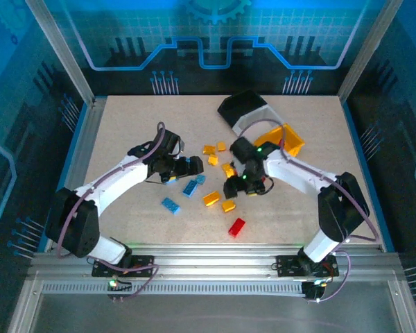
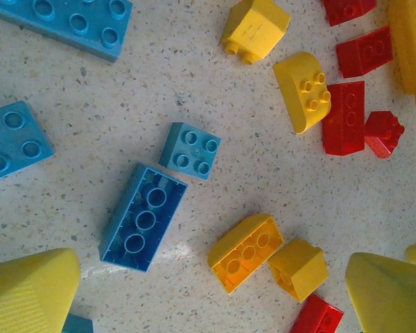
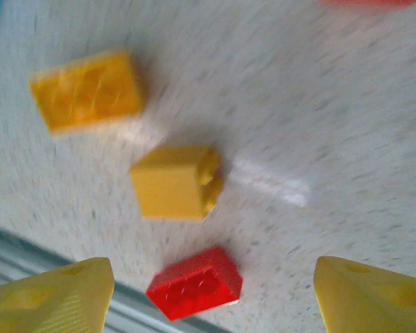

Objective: Sort the legos into containers by color

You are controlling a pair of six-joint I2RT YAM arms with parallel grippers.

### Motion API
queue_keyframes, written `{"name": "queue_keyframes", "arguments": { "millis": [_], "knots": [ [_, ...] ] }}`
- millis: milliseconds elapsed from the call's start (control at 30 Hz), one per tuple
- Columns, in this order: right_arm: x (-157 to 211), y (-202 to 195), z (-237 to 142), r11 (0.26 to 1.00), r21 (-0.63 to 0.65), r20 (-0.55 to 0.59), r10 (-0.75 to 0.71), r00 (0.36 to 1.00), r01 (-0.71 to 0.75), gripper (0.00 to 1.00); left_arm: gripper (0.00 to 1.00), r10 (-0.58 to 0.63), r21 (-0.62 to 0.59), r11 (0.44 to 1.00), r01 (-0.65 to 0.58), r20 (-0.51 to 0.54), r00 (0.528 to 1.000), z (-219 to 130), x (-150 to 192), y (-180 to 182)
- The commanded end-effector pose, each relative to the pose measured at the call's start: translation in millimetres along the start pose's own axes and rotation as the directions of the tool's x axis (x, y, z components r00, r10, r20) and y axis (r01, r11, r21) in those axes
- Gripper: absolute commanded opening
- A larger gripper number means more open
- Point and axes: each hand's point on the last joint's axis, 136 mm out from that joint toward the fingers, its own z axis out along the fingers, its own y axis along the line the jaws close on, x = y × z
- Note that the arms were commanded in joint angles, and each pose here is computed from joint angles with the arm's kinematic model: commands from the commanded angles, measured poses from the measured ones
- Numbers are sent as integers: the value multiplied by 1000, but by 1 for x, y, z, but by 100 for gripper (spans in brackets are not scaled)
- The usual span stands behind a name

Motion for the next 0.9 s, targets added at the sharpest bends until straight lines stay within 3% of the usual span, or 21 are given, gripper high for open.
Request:
{"name": "queue_keyframes", "arguments": {
  "millis": [0, 167, 367, 700, 867],
  "knots": [
    [35, 4, 7, 967, 25, -87, -249, 965, 252, 80, 99, 16, 16, 1000, -15, -17, 1000, -1, 4, -4],
    [55, 12, 23, 891, 72, -160, -433, 887, 448, 87, 99, 13, 8, 1000, -13, -10, 1000, -5, 10, 2],
    [60, 18, 38, 799, 152, -245, -540, 805, 582, 92, 99, 14, 3, 1000, -14, -9, 1000, -7, 16, 6],
    [59, 4, 54, 769, 222, -344, -513, 787, 599, 93, 99, 25, -4, 1000, -25, 2, 1000, -13, 18, 8],
    [65, 9, 60, 784, 182, -361, -509, 782, 594, 93, 99, 38, -11, 999, -38, -3, 999, -13, 17, 9]
  ]
}}
